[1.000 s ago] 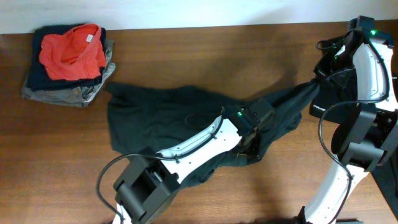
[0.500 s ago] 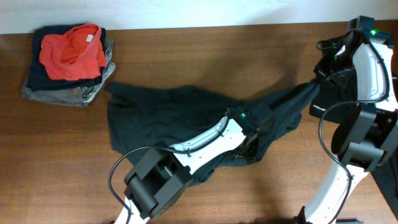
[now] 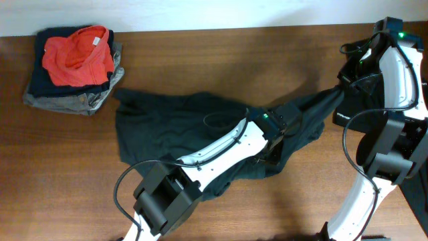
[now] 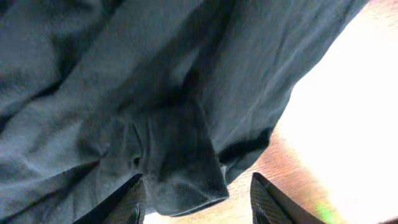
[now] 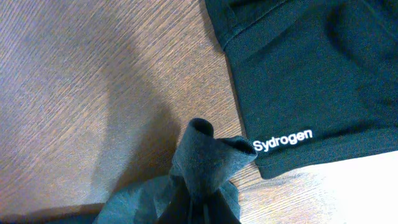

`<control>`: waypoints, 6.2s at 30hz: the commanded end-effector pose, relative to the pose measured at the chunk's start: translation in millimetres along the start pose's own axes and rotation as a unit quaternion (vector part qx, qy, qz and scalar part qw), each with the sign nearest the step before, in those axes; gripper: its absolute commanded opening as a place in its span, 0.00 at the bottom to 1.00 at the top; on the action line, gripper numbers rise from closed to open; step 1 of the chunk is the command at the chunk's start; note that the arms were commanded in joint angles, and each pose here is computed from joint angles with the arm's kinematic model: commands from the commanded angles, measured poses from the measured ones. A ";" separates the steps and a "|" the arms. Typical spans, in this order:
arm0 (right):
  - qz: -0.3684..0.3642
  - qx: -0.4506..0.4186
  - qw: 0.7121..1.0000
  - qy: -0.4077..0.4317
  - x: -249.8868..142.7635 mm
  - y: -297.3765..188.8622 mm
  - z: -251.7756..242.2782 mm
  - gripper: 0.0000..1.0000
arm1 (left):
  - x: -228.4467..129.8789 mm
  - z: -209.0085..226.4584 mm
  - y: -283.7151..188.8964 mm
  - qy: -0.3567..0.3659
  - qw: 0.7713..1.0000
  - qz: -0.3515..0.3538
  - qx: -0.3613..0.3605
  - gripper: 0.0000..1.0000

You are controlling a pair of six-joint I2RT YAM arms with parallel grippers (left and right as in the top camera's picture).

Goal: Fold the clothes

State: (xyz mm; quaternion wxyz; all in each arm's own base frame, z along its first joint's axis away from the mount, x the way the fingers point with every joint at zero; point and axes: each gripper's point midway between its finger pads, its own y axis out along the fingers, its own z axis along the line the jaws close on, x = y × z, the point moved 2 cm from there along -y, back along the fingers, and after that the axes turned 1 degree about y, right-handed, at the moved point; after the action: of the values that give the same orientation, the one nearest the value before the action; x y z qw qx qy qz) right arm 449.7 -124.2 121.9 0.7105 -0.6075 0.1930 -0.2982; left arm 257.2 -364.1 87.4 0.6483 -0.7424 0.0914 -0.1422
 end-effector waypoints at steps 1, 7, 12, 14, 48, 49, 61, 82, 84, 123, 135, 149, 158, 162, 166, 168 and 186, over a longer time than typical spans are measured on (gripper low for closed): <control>-0.029 0.003 1.000 -0.005 4.7 -23.2 2.4 0.04 | 3.8 2.0 -1.5 0.008 1.000 -0.008 0.009 0.54; -0.028 0.003 1.000 -0.005 4.5 -23.2 2.3 0.04 | 2.8 2.9 3.2 0.007 1.000 -0.003 0.012 0.54; -0.029 0.003 1.000 -0.005 4.6 -23.2 2.4 0.04 | -3.4 6.3 18.3 0.006 0.999 0.021 0.023 0.54; -0.029 0.003 1.000 -0.005 4.7 -23.2 2.4 0.04 | -4.2 6.8 21.9 0.006 0.999 0.026 0.025 0.54; -0.028 0.003 1.000 -0.011 4.5 -23.2 2.2 0.04 | 2.4 1.3 -5.9 0.033 0.999 0.017 0.030 0.50; -0.028 0.003 1.000 -0.011 4.5 -23.2 2.2 0.04 | 1.5 0.1 -5.9 0.042 0.999 0.017 0.030 0.51; -0.027 0.002 1.000 -0.011 3.8 -23.2 1.9 0.04 | -6.1 -6.1 9.1 0.061 0.997 0.032 0.038 0.53; -0.027 0.003 1.000 -0.010 4.0 -23.4 2.2 0.04 | -1.4 2.6 18.3 0.050 0.997 0.043 0.041 0.00; -0.029 0.003 1.000 -0.010 4.2 -25.3 2.0 0.04 | 4.3 10.4 10.3 0.046 0.997 0.038 0.056 0.01; -0.332 0.159 0.929 -0.028 -118.1 -346.4 -19.5 0.04 | -93.0 199.6 -476.9 -0.144 0.850 -0.505 0.027 0.01; -0.420 0.189 0.885 -0.067 -195.9 -430.6 -26.7 0.04 | -141.1 213.3 -507.7 -0.163 0.813 -0.559 -0.003 0.01; -0.335 0.272 0.896 -0.106 -94.4 -381.9 32.4 0.04 | 22.2 240.0 -485.3 -0.211 0.769 -0.565 0.212 0.01; -0.308 0.341 0.877 -0.139 -21.6 -332.9 106.4 0.04 | 164.7 290.1 -477.7 -0.171 0.707 -0.641 0.247 0.01; -0.347 0.377 0.848 -0.137 -15.8 -363.2 113.1 0.04 | 150.7 294.6 -525.9 -0.178 0.650 -0.698 0.243 0.01; -0.373 0.379 0.834 -0.150 -24.6 -388.2 107.9 0.04 | 109.1 288.7 -568.0 -0.175 0.626 -0.720 0.244 0.01; -0.367 0.368 0.839 -0.161 -31.3 -385.6 105.3 0.04 | 93.5 289.3 -566.8 -0.172 0.643 -0.703 0.250 0.01; -0.127 0.034 0.983 -0.128 -77.7 -221.5 34.8 0.04 | 72.4 279.3 -215.0 -0.209 0.962 -0.116 0.131 0.02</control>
State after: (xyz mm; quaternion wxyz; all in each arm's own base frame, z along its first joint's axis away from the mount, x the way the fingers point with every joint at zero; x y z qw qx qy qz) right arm 375.4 -46.3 353.0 0.7484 -0.5821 -0.0096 -0.3178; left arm 413.4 -73.0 309.9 0.7529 -0.6140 -0.2003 -0.1264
